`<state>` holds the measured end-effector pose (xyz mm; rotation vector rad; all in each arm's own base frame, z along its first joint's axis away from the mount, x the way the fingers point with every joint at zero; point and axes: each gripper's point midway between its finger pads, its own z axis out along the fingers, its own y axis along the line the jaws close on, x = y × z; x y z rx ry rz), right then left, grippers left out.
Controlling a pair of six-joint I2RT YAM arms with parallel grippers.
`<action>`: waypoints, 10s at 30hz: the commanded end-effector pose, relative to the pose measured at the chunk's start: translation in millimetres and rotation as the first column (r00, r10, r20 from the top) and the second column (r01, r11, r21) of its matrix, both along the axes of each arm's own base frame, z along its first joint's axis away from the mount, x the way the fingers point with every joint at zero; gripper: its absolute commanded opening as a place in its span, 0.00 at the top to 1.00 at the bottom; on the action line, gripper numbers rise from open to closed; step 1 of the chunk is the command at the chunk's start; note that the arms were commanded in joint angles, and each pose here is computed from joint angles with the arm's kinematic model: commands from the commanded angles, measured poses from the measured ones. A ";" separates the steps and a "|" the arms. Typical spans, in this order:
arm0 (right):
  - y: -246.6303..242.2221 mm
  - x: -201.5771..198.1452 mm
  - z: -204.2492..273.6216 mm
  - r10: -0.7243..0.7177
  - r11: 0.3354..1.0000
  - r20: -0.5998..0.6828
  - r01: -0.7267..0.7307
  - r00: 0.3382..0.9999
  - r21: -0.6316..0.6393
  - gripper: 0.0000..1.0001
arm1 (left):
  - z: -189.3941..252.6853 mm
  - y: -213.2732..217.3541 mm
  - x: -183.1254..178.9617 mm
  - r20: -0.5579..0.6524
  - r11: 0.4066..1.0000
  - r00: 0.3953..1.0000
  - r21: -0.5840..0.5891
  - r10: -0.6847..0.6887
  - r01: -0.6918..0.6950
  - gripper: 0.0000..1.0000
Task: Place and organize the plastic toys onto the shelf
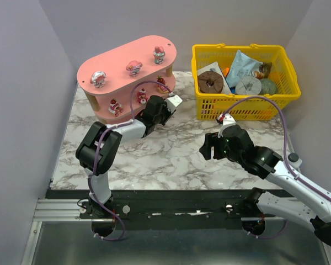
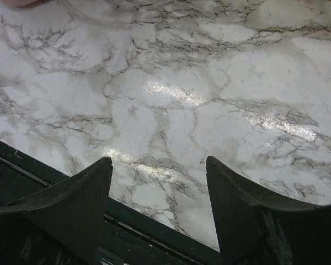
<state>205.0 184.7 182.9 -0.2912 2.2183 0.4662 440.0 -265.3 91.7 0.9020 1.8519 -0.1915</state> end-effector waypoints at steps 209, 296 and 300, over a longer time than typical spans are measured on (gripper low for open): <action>-175.4 62.9 99.4 -0.711 0.702 0.052 0.712 0.701 0.013 0.04 | -15.9 -76.2 -138.1 -0.140 0.789 0.914 0.564 0.381 -0.243 0.30; -182.9 62.4 112.6 -0.712 0.700 0.091 0.714 0.696 0.009 0.06 | -10.6 -40.6 -69.2 0.096 0.729 0.910 0.567 0.404 -0.384 0.94; -183.3 63.2 110.0 -0.714 0.698 0.086 0.716 0.695 0.005 0.06 | 2.3 -12.2 -35.8 0.112 0.712 0.871 0.531 0.479 -0.459 0.94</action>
